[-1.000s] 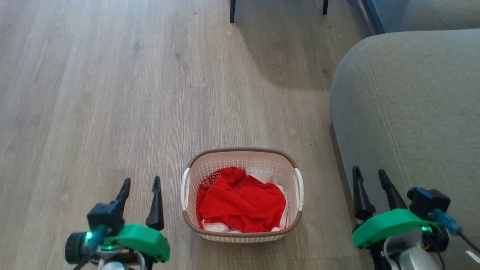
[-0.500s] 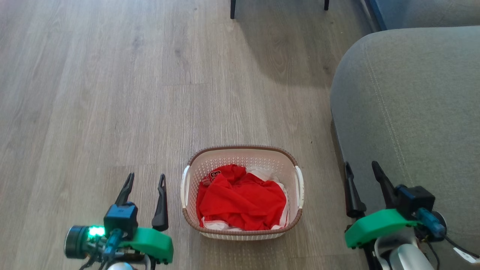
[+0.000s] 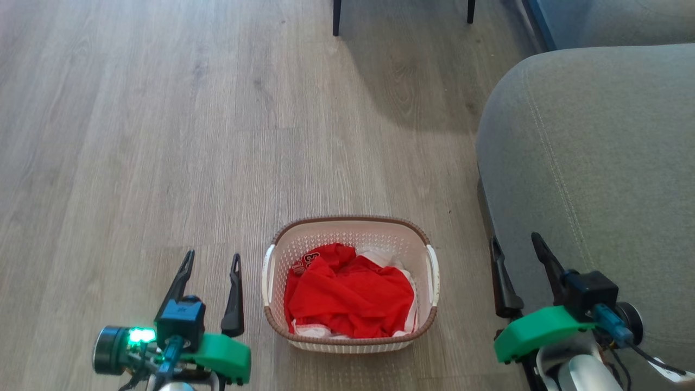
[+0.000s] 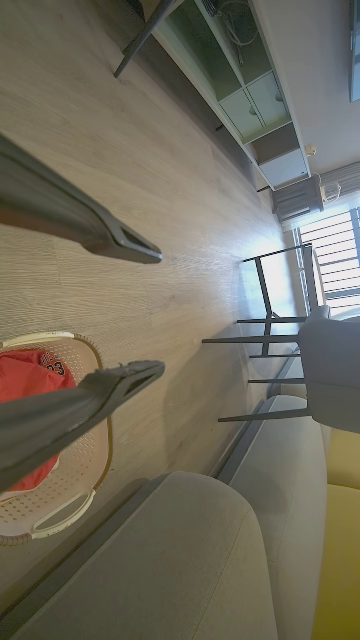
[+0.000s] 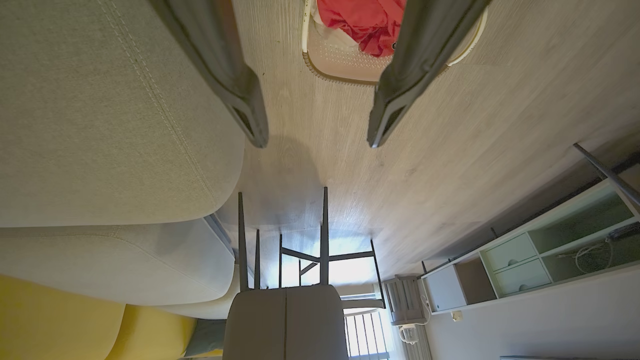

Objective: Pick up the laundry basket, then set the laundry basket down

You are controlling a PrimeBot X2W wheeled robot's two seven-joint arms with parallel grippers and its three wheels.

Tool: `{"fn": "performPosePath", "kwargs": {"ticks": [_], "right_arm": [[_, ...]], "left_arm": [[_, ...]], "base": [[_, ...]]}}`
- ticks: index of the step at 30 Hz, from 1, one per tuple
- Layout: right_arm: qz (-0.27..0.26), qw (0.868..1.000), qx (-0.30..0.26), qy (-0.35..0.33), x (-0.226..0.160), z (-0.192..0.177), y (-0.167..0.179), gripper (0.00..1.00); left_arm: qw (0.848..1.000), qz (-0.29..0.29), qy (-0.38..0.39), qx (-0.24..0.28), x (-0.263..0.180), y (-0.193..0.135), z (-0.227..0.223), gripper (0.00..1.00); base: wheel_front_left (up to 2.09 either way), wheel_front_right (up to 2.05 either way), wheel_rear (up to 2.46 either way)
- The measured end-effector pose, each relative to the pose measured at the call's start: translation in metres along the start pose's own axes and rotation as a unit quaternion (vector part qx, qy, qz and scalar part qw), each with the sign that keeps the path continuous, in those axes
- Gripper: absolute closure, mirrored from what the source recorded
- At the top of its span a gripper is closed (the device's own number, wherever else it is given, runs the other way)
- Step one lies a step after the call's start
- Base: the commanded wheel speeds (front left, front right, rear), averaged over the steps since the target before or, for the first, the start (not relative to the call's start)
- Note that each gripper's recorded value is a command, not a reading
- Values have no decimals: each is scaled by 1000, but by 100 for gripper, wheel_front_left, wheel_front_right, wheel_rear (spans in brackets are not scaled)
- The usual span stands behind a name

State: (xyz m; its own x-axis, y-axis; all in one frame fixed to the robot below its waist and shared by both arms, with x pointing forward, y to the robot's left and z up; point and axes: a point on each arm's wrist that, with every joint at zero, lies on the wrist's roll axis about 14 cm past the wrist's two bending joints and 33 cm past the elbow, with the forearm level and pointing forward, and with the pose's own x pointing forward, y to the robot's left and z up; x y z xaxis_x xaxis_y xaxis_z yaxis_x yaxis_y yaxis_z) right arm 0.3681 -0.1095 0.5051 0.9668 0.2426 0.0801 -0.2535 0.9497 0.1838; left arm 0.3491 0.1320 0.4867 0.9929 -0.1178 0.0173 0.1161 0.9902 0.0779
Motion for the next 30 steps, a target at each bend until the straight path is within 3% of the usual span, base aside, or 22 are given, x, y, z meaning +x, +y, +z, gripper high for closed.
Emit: {"fn": "performPosePath", "kwargs": {"ticks": [14, 30], "right_arm": [[1, 1000, 0, 1, -1, 0, 1, 0], [-3, 999, 6, 43, 20, -30, -8, 0]], "left_arm": [[1000, -1, 10, -2, -6, 0, -6, 0], [997, 4, 64, -41, 11, 3, -40, 0]], "base": [[0, 0, 0], [0, 0, 0]]}}
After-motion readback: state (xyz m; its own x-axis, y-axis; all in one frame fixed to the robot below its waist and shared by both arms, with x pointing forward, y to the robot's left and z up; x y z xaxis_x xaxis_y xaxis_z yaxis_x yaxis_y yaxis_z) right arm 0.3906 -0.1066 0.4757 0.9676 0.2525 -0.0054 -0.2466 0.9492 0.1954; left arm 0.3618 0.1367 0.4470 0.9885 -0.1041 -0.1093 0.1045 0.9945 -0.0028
